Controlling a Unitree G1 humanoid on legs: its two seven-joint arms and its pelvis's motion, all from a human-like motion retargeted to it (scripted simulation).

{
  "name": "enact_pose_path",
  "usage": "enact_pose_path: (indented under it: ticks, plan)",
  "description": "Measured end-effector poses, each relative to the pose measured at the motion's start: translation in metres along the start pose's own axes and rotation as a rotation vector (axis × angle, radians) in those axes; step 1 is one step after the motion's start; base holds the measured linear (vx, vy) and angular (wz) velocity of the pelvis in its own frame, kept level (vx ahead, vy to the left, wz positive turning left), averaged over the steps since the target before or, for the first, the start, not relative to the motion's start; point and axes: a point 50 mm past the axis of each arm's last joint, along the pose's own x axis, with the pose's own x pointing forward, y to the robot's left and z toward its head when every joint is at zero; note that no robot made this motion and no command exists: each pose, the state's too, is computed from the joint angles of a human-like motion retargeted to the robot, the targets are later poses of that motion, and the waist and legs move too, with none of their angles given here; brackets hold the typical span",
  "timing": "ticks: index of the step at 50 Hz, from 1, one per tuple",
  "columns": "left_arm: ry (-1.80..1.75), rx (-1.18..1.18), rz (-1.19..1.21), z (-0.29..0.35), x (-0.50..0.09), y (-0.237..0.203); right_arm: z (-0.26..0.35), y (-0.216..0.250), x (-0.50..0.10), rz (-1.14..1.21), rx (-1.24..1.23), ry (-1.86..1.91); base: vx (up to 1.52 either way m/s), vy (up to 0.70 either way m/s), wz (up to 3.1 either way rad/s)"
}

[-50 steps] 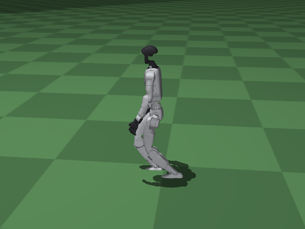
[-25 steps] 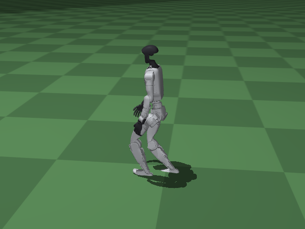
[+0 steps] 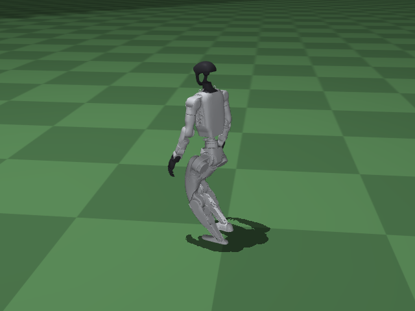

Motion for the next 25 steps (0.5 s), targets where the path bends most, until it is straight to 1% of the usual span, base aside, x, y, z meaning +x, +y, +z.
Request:
enact_pose_path:
  ticks: [7,15,20,25]
  plan:
    - [-0.063,0.019,0.006,0.016,0.004,0.004,-0.01,-0.003,-0.002,-0.018,0.015,0.035,0.01,0.01,-0.46]
    - [-0.092,0.046,-0.025,0.02,0.004,-0.002,-0.018,-0.003,-0.004,-0.016,0.024,0.061,0.02,-0.01,-0.35]
    - [-0.076,0.054,-0.054,0.012,0.001,-0.011,-0.026,0.0,-0.007,-0.023,0.03,0.076,0.03,-0.03,-0.45]
    - [-0.026,0.052,-0.075,-0.007,-0.006,-0.019,-0.021,-0.001,-0.007,-0.046,0.017,0.046,0.03,-0.04,-0.71]
